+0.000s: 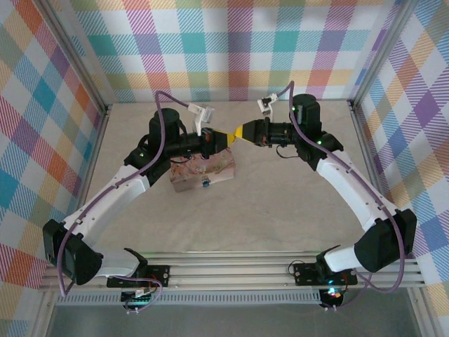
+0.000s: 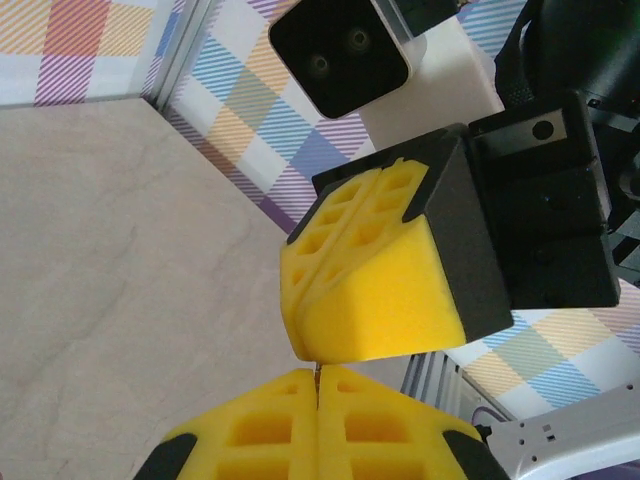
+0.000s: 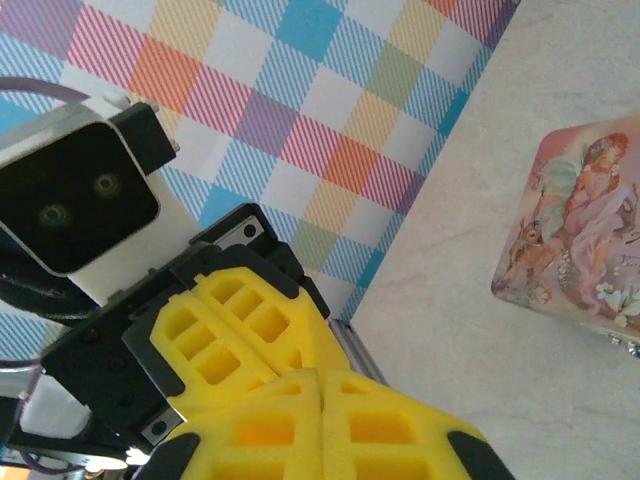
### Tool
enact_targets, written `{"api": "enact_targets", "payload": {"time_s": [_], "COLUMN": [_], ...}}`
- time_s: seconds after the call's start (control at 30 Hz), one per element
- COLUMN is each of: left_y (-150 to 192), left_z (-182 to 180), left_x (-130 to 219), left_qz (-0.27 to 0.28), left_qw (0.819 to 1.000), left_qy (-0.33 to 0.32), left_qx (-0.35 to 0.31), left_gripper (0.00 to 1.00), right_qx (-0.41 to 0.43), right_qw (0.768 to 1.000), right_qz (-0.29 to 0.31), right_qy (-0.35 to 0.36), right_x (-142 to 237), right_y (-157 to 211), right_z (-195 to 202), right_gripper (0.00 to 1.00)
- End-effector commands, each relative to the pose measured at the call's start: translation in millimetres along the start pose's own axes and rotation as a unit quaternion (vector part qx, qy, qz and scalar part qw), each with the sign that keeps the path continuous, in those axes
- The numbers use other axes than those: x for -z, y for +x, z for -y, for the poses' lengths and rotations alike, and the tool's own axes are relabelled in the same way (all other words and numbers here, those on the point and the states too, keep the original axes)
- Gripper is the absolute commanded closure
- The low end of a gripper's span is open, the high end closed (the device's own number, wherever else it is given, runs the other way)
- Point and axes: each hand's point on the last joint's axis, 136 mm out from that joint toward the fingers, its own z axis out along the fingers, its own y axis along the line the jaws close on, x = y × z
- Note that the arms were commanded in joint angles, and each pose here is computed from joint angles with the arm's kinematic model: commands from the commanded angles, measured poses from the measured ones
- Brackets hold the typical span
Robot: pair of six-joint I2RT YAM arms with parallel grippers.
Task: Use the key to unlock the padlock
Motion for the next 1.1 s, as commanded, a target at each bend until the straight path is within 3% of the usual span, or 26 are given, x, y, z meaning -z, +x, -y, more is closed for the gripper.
{"api": "enact_targets", "payload": {"time_s": [0.0, 0.07, 0.2, 0.27, 0.33, 0.43, 0.6, 1.07], "left_y": [-5, -4, -5, -9, -17, -24, -24, 2], "left_z": [2, 0, -14, -24, -17, -6, 7, 5], "left_x": [8, 8, 16, 25, 30, 33, 24, 2], "left_qz": [0.013, 0.011, 0.017, 0.027, 0.047, 0.073, 0.047, -0.016], "left_qw": [1.0, 1.0, 0.997, 0.993, 0.993, 0.99, 0.987, 0.982], "left_qy": [-0.006, -0.014, -0.068, -0.089, -0.04, 0.018, 0.073, 0.092], "left_qx": [-0.008, -0.004, 0.033, 0.074, 0.1, 0.121, 0.133, 0.162], "left_gripper": [1.0, 1.0, 0.59, 0.46, 0.42, 0.4, 0.43, 0.57], "right_qx": [0.012, 0.024, 0.076, 0.094, 0.11, 0.126, 0.131, 0.116], "right_qw": [0.999, 0.999, 0.997, 0.995, 0.993, 0.991, 0.99, 0.992], "right_qz": [-0.02, -0.019, -0.017, -0.023, -0.036, -0.043, -0.05, -0.043], "right_qy": [-0.029, -0.034, -0.027, 0.006, 0.027, 0.025, -0.008, -0.028], "right_x": [-6, -6, -3, 0, 2, 3, -1, 0], "right_y": [7, 6, 7, 7, 8, 9, 9, 1], "right_z": [-8, -10, -12, -7, -5, -8, -14, -7], "right_gripper": [1.0, 1.0, 1.0, 1.0, 1.0, 1.0, 1.0, 1.0]}}
